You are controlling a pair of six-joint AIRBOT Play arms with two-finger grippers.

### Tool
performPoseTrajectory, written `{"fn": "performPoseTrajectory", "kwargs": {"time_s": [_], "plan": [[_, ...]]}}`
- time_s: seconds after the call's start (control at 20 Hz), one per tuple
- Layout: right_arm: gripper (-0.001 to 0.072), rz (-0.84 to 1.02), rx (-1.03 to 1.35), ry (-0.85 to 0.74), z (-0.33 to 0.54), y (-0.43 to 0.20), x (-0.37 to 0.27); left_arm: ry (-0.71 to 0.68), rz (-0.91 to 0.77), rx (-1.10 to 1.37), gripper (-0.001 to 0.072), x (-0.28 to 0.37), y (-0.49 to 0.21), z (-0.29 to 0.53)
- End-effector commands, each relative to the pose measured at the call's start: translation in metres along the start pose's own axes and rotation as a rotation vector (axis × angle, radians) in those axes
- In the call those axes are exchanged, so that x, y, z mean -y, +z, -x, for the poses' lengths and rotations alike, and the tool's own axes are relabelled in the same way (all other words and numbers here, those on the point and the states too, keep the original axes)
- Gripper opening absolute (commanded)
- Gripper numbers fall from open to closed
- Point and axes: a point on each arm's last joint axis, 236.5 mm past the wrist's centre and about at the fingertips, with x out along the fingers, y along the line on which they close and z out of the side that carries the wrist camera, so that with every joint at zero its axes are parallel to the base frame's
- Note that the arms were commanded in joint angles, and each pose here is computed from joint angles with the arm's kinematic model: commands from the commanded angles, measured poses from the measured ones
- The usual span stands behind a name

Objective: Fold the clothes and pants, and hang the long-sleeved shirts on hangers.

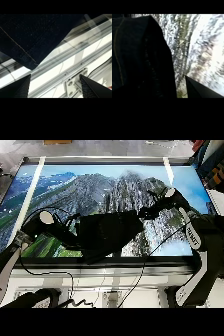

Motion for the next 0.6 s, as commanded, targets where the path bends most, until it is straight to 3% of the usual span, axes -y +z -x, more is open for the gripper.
{"fn": "performPoseTrajectory", "kwargs": {"time_s": [0.0, 0.2, 0.35, 0.5, 0.55], "plan": [[0.0584, -0.059, -0.067, 0.104, -0.021, -0.01, -0.009, 0.0, 0.0, 0.0, 0.0695, 0.0, 0.0, 0.0], [0.0577, -0.068, -0.177, 0.344, -0.036, -0.028, -0.051, 0.0, 0.0, 0.0, 0.0695, 0.0, 0.0, 0.0], [0.0564, 0.042, -0.206, 0.376, -0.048, -0.037, -0.074, 0.001, 0.0, 0.001, 0.0695, 0.0, 0.0, 0.0], [0.0132, 0.135, -0.148, 0.352, -0.061, -0.026, -0.091, 0.004, 0.0, 0.015, 0.0694, -0.001, 0.004, 0.0], [0.0057, 0.174, -0.134, 0.35, -0.06, -0.023, -0.097, 0.008, 0.0, 0.035, 0.0693, -0.002, 0.008, 0.0]]}}
